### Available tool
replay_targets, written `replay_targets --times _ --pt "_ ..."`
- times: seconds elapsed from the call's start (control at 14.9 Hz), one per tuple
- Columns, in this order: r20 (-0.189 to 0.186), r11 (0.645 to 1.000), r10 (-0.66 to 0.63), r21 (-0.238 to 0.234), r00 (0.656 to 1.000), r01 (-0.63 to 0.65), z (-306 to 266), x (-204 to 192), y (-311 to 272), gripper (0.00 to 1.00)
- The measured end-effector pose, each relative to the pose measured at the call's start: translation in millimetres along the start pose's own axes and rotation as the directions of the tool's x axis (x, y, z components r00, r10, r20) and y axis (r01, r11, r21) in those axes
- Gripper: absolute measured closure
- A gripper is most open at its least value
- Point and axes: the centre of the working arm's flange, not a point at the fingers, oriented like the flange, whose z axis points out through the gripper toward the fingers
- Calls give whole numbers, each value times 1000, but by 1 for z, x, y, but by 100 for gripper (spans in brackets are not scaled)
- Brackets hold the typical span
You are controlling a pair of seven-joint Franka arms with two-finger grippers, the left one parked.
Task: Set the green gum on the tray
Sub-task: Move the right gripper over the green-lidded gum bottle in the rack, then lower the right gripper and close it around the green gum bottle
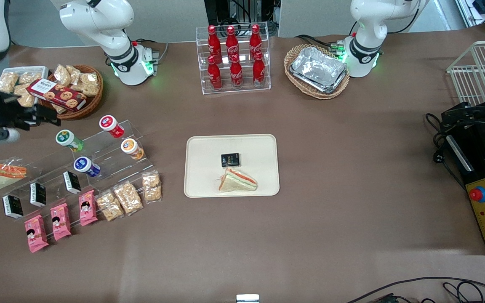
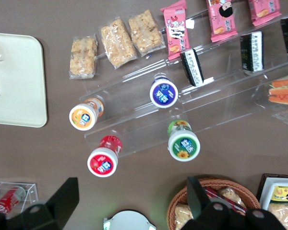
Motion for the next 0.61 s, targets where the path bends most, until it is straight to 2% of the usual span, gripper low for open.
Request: replay_targets --times 0.34,0.61 --pt "-71 998 -53 -39 996 50 27 -19 19 0" --pt "-97 994 -108 -21 989 107 84 -35 60 0"
